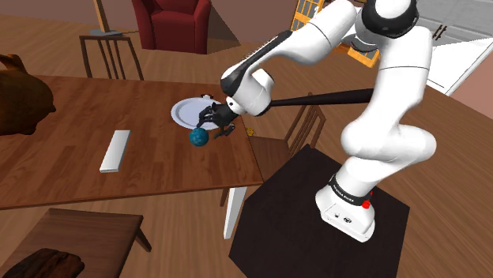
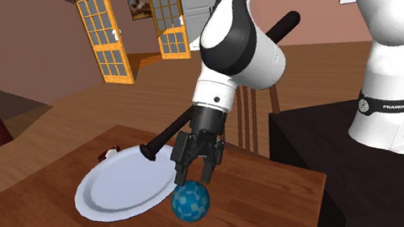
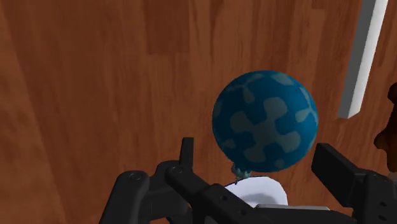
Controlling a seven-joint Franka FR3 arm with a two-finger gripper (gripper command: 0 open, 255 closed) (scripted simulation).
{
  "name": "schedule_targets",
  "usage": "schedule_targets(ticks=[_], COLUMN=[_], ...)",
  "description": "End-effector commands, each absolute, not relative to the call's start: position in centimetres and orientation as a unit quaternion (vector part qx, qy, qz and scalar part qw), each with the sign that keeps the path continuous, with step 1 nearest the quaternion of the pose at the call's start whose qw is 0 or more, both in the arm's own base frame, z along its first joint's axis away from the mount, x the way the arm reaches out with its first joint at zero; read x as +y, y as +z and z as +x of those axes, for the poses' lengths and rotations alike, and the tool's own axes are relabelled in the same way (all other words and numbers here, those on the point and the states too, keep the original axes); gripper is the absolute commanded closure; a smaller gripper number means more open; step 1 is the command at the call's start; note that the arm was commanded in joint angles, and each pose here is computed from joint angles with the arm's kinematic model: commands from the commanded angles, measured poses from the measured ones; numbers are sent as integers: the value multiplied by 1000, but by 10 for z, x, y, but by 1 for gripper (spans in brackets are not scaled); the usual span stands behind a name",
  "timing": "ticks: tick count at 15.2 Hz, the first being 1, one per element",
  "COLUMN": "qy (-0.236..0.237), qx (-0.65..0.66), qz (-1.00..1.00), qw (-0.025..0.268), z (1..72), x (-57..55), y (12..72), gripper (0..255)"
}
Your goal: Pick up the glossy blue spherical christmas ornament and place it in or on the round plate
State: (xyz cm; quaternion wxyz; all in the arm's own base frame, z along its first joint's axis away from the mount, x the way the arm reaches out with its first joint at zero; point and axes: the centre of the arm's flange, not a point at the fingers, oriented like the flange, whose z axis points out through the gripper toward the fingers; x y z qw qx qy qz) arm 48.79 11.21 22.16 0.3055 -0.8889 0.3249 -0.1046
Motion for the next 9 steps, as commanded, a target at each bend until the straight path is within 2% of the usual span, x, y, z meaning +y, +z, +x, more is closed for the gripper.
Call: schedule_targets(ticks=[1,9], qy=[-86,-86], qx=[364,364], qz=[-853,-853], qw=[365,365], z=[474,490], x=[108,130], y=[226,197], gripper=[0,0])
